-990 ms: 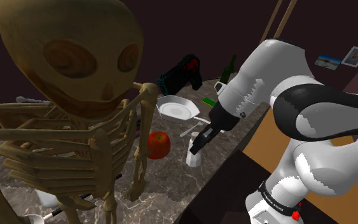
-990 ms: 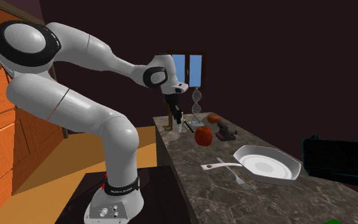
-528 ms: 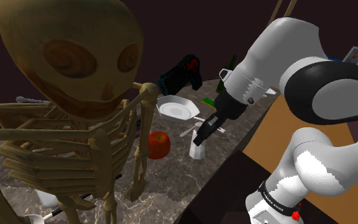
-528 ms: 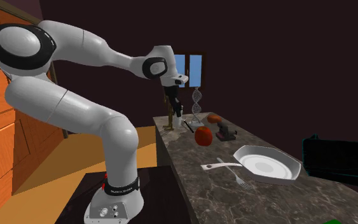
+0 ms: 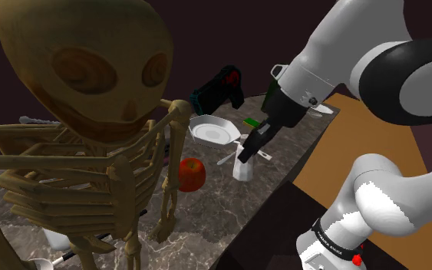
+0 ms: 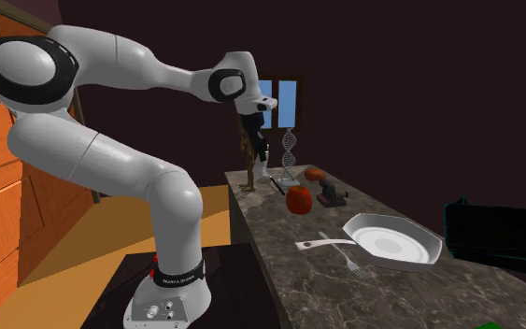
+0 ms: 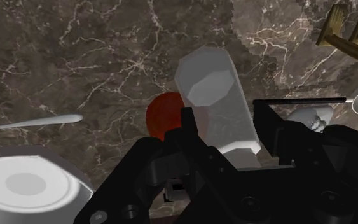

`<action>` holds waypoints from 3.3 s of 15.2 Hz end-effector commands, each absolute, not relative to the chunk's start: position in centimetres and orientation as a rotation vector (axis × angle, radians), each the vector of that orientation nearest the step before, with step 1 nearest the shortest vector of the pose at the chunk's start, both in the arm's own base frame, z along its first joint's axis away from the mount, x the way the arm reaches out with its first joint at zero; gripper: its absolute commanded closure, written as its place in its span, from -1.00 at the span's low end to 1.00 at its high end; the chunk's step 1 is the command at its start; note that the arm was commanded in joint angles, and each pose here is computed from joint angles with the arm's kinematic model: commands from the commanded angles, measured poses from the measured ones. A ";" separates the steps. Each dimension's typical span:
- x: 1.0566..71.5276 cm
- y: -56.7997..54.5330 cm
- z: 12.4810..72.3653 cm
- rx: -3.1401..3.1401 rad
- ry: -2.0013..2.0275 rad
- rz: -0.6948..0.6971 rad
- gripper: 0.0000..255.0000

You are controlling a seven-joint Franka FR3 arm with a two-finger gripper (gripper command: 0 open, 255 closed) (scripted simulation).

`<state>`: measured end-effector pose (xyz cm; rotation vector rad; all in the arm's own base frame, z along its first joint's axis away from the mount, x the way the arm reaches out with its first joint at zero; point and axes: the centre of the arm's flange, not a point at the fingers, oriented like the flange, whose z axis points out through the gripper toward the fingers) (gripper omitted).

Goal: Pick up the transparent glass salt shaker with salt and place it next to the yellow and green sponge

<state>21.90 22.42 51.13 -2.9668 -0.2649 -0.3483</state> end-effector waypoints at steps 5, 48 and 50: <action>24.4 16.4 51.5 -2.967 -0.265 -0.348 1.00; 40.3 -20.8 44.8 -2.967 -0.265 -0.348 1.00; 40.3 -20.8 43.7 -2.967 -0.265 -0.348 1.00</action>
